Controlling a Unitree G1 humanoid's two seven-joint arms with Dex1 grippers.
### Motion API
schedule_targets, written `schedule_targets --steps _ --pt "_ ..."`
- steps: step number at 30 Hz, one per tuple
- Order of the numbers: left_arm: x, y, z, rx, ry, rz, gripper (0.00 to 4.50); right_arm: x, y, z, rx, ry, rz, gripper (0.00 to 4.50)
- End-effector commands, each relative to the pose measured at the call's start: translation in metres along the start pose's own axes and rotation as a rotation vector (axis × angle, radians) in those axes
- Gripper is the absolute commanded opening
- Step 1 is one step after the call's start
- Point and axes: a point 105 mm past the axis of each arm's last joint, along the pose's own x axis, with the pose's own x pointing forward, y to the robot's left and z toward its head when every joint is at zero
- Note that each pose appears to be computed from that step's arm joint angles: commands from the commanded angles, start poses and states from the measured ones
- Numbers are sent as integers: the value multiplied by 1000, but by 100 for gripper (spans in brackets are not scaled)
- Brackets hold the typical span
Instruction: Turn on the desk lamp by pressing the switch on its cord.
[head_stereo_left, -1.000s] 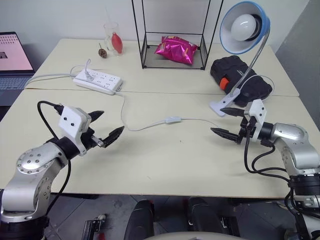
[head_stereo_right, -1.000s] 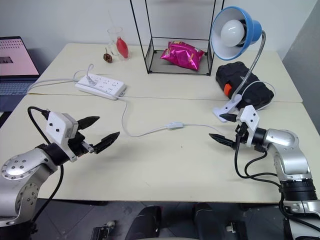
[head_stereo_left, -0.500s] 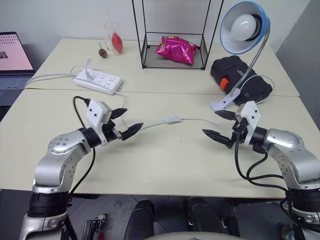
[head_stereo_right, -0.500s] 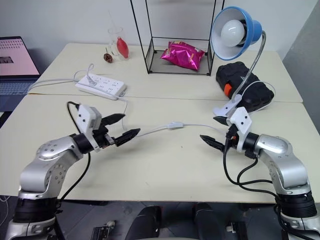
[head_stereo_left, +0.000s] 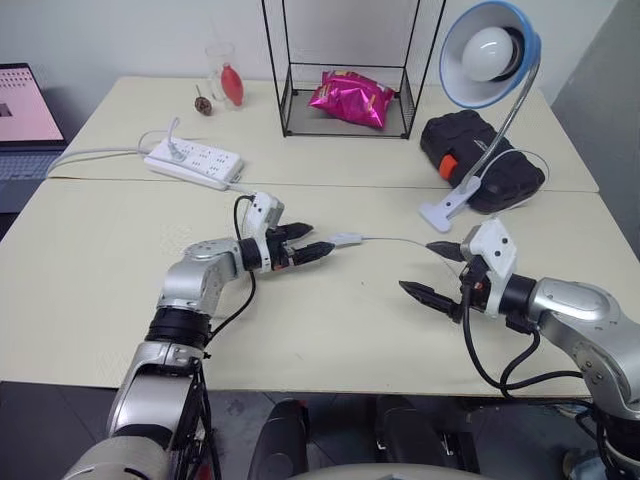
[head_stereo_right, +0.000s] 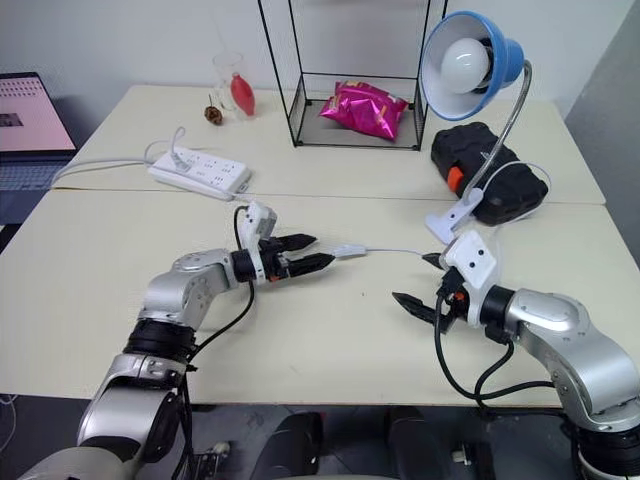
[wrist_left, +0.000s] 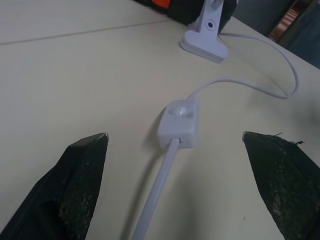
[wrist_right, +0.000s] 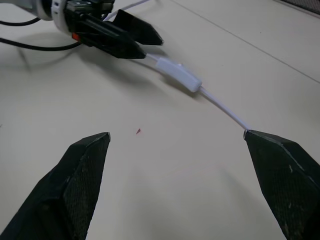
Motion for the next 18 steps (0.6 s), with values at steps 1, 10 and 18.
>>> schedule_targets --steps 1,10,18 --pt "14 1 8 1 -2 -29 449 -7 6 12 -45 -26 -8 450" --pt "30 -4 1 -46 54 -96 449 -14 11 14 -42 -17 -19 450" --pt "29 -5 -11 -56 111 -115 283 -14 12 14 -40 -23 -25 450"
